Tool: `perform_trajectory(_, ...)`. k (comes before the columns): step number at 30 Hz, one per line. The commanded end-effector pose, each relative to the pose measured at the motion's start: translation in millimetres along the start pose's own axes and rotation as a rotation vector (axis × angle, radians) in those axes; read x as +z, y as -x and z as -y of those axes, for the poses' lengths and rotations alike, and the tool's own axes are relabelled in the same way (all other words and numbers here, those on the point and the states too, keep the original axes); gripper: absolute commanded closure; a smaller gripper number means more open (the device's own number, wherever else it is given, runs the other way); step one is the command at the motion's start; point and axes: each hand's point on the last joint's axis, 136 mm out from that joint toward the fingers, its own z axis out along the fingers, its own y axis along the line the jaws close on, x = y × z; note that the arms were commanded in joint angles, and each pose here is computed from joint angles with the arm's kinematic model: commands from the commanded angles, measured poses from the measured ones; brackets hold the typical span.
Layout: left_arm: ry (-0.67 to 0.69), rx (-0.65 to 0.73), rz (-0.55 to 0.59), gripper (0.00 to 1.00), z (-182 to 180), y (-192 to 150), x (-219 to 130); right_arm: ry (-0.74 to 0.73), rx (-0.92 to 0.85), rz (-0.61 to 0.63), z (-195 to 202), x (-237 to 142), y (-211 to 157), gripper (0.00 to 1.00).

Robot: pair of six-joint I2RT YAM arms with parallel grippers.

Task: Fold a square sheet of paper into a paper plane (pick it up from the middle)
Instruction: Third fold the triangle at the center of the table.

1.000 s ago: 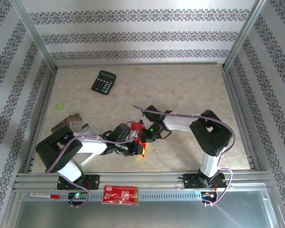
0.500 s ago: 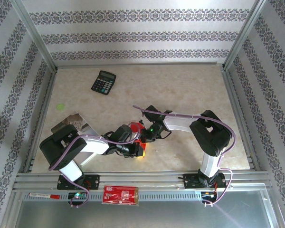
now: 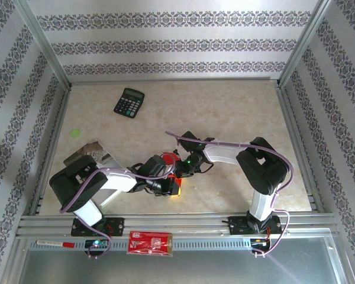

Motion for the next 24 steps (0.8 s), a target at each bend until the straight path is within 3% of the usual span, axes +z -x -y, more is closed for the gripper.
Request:
perform_trajectory(1, 0.018, 0.016, -0.030, 0.96, -4, -8, 3, -0.109, 0.031, -0.076, 29, 15, -26, 1.00)
perform_trajectory(10, -0.093, -0.049, 0.125, 0.91, 6, 26, -34, -0.108, 0.030, -0.074, 28, 15, -25, 1.00)
perform_trajectory(24, -0.026, -0.082, 0.130, 0.94, -12, 44, -32, -0.108, 0.030, -0.076, 29, 17, -24, 1.00)
